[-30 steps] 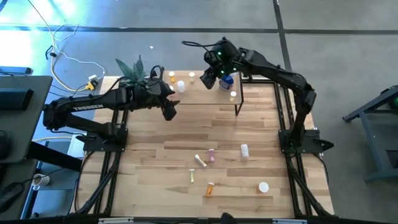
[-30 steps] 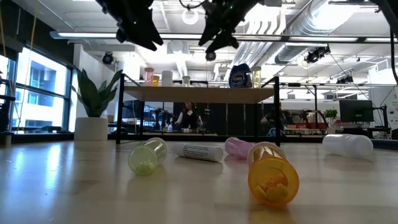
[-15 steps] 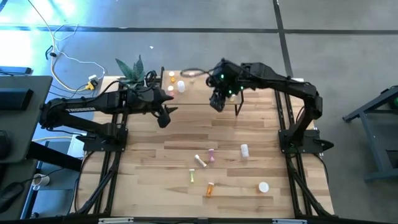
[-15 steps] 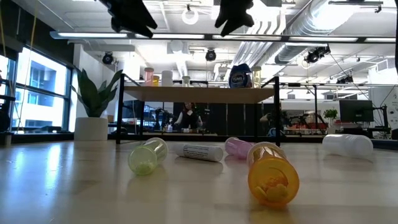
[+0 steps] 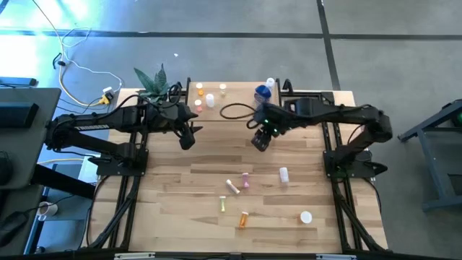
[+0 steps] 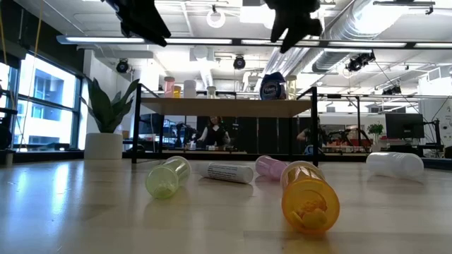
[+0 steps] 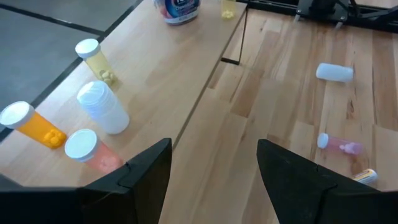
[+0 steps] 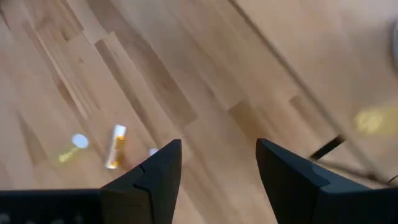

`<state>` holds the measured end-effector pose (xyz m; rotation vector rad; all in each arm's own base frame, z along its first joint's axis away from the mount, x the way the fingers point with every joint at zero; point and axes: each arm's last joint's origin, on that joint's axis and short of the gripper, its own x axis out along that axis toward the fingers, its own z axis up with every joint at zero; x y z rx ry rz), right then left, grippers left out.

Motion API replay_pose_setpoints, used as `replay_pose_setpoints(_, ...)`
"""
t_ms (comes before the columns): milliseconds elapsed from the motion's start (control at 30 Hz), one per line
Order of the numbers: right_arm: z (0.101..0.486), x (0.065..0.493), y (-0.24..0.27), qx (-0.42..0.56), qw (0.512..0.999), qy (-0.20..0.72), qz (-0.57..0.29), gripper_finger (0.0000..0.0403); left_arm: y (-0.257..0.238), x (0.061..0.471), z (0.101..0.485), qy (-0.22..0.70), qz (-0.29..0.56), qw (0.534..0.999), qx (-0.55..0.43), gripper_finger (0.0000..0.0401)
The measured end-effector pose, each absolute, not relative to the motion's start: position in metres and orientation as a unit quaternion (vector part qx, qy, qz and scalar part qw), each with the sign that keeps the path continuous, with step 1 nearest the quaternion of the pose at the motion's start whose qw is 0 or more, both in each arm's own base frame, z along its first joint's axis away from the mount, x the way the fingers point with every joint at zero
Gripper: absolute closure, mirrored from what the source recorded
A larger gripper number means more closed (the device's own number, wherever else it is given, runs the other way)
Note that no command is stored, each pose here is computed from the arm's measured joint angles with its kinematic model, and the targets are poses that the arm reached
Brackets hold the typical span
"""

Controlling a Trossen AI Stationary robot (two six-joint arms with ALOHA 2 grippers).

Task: Pick and place medicine bottles onto shelf by color
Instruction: Put the pink pill bottle on the shelf

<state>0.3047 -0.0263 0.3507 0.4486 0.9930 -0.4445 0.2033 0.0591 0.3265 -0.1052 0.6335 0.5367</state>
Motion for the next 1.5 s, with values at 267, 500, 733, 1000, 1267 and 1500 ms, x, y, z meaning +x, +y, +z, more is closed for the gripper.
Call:
replay_pose_setpoints(267,0.328,0.286,0.006,0.325,0.812,0.407,-0.263,0.0206,0.059,0.203,0.327,0.308,0.26,0.914,-0.051,0.0174)
replay_pose_setpoints(500,0.312,0.306,0.031,0.4,0.793,0.373,-0.269,0.0206,0.059,0.203,0.326,0.308,0.26,0.914,-0.051,0.0174)
replay_pose_setpoints(733,0.28,0.34,0.052,0.431,0.78,0.372,-0.26,0.0206,0.059,0.202,0.325,0.314,0.263,0.911,-0.054,0.0174)
replay_pose_setpoints(1000,0.238,0.358,0.068,0.435,0.747,0.419,-0.278,0.0206,0.059,0.201,0.323,0.328,0.263,0.906,-0.055,0.0174)
replay_pose_setpoints(1267,0.207,0.367,0.075,0.421,0.726,0.452,-0.302,0.0206,0.058,0.198,0.319,0.343,0.269,0.896,-0.084,0.0174)
replay_pose_setpoints(1500,0.186,0.372,0.073,0.426,0.703,0.467,-0.328,0.0206,0.052,0.193,0.314,0.373,0.275,0.879,-0.113,0.0174)
